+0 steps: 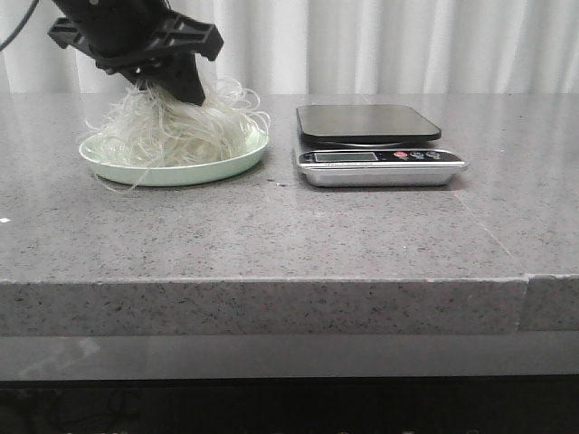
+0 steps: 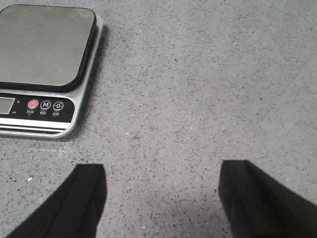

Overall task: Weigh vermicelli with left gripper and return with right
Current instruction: 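Lift the vermicelli with the left gripper and carry it over the scale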

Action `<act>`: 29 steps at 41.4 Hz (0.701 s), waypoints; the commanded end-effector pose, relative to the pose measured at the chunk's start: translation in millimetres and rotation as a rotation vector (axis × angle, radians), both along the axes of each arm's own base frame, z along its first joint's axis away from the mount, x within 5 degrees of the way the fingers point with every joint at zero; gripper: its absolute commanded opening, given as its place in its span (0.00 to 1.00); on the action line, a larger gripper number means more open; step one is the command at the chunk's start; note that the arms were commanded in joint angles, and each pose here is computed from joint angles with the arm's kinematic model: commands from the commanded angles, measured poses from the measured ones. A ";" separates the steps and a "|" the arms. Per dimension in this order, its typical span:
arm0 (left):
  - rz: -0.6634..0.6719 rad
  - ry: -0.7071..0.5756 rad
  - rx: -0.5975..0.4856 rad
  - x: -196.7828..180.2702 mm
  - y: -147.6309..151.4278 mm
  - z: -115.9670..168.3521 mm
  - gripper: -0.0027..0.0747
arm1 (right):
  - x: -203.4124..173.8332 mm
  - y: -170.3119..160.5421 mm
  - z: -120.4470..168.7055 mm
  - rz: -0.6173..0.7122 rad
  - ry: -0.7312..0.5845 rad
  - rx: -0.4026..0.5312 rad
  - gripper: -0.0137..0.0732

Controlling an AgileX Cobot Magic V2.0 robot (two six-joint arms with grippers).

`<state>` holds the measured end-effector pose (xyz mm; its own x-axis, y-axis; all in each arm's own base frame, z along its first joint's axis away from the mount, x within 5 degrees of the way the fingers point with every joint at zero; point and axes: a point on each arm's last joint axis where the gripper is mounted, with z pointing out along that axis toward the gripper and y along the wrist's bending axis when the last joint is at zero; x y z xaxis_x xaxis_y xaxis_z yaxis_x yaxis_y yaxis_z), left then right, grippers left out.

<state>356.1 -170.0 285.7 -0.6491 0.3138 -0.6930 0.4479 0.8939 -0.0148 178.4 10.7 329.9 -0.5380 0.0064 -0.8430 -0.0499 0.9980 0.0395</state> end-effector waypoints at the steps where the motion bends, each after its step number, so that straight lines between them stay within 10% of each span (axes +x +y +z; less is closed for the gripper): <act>1: -0.002 -0.157 -0.088 -9.8 0.8 53.9 0.22 | 2.8 -1.2 15.4 -0.005 -0.090 -0.002 0.82; 29: -0.217 -0.440 -0.224 -27.5 -75.2 158.7 0.22 | 3.4 -1.2 16.6 -0.006 -0.105 -0.002 0.82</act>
<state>336.7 -232.7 409.3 -0.3539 0.3062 -0.8837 0.6059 0.7948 0.0327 178.4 10.7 329.9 -0.5380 0.0064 -0.8430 -0.0499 0.9980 0.0395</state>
